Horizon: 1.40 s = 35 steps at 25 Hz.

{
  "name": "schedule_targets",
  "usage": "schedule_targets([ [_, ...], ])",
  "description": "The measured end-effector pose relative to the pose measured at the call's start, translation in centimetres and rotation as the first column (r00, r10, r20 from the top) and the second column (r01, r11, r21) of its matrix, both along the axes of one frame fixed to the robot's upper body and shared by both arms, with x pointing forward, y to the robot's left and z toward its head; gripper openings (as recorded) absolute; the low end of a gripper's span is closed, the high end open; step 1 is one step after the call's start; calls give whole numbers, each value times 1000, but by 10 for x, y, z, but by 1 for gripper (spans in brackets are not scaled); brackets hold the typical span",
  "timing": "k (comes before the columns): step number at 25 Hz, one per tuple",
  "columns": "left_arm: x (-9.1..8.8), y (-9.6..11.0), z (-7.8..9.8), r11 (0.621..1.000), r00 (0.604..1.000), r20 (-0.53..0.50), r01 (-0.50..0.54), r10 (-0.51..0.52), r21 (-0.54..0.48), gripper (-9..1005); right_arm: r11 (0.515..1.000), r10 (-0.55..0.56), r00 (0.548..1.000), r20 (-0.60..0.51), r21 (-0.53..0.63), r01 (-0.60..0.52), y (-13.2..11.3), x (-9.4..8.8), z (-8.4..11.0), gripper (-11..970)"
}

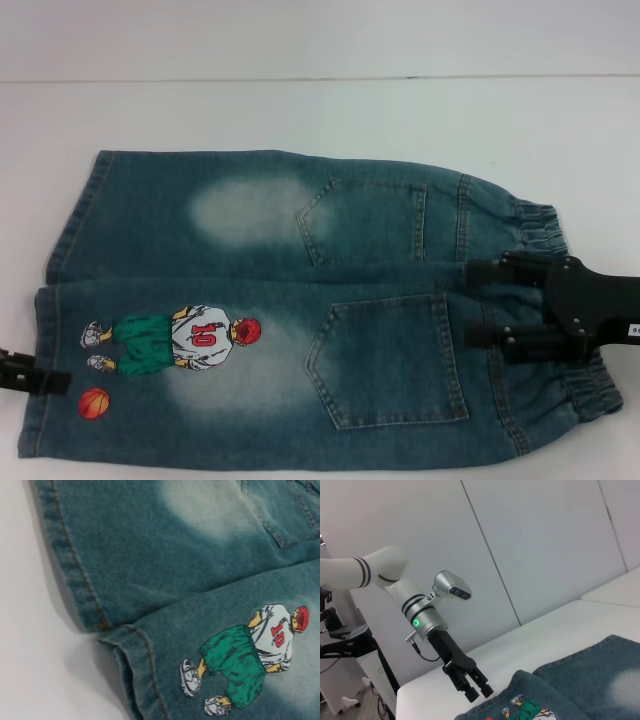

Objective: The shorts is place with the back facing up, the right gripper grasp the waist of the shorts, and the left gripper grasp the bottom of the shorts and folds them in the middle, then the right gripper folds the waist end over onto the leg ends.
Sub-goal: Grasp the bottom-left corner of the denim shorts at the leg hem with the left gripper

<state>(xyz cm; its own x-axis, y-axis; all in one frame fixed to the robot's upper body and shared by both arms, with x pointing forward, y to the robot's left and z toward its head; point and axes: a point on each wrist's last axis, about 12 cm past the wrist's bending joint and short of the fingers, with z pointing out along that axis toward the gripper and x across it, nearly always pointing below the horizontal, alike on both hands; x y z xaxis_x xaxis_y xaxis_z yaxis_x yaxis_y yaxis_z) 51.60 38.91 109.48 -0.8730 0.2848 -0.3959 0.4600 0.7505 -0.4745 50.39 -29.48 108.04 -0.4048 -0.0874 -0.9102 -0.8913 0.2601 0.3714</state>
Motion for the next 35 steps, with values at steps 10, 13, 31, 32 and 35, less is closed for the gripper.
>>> schedule_targets([
  [10, -1, 3, -6, 999, 1000, -9, -22, 22, 34, 842, 1000, 7, 1000, 0, 6, -7, 0, -1, 1, 943],
  [13, -2, 2, -6, 999, 1000, -12, -21, 22, 32, 842, 1000, 7, 1000, 1, 8, -7, 0, -1, 1, 943],
  [31, -7, 2, -10, 999, 999, -46, -10, 11, 39, 842, 1000, 7, 1000, 5, 16, -7, -2, -2, 2, 943],
  [32, -7, 2, -11, 999, 999, -49, -8, 10, 40, 842, 1000, 7, 1000, 5, 16, -7, -2, -2, 2, 943],
  [35, -8, 2, -11, 999, 998, -56, -4, 7, 39, 843, 1000, 7, 1000, 5, 16, -7, -2, -2, 2, 943],
])
